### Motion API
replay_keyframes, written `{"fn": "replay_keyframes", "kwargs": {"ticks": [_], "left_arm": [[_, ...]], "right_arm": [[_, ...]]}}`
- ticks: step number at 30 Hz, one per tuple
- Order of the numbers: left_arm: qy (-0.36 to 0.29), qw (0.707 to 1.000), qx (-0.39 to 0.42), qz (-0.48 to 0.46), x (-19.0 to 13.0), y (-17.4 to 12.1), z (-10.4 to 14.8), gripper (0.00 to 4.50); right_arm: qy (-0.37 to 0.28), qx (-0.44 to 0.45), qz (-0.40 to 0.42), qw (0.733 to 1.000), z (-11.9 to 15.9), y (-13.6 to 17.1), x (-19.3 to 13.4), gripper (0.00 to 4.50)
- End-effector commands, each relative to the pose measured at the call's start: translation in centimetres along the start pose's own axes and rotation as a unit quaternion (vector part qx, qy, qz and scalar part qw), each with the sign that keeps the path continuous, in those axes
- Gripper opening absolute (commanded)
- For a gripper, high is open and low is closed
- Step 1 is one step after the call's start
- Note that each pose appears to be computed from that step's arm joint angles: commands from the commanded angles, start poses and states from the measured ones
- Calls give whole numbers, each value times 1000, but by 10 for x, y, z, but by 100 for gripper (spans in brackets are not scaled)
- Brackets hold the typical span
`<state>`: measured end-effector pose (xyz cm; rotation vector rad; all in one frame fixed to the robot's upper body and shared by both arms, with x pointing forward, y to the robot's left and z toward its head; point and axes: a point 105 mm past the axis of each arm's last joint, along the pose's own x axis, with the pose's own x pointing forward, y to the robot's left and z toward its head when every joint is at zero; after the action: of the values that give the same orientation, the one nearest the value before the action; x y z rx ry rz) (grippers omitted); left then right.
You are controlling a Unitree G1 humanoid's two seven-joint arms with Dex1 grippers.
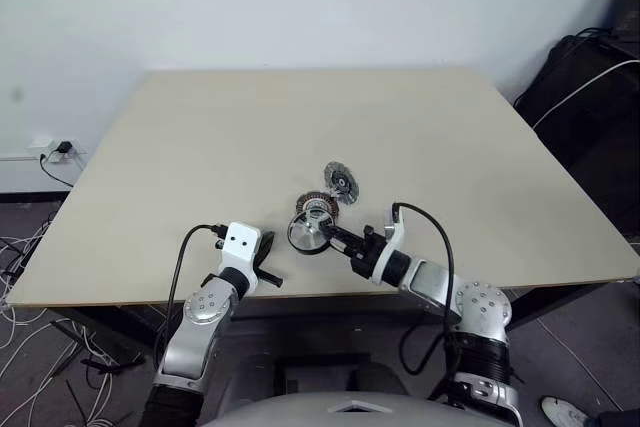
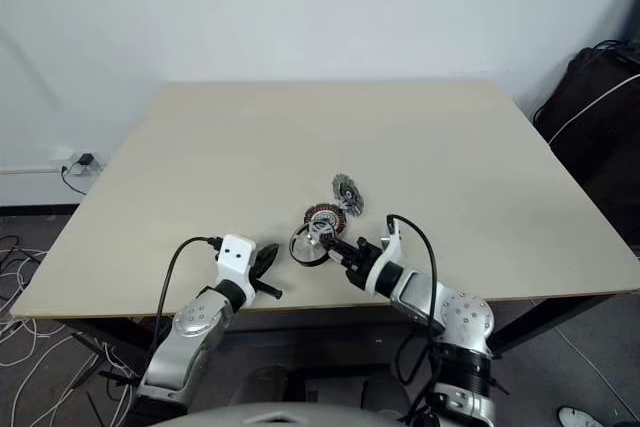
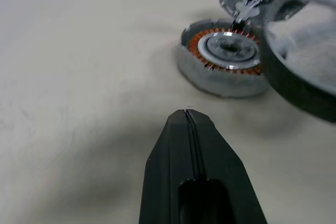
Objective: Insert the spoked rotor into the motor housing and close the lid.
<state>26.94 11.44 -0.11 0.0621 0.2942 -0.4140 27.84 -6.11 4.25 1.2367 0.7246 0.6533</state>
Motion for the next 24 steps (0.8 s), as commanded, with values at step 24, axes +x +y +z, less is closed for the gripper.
{"fn": "replay_keyframes", "kwargs": {"ticks": [24], "left_arm": [[-18,1000,16,12,-8,6,16,0]], "right_arm": [[-113,34,13,993,49,-13,50,43]]}}
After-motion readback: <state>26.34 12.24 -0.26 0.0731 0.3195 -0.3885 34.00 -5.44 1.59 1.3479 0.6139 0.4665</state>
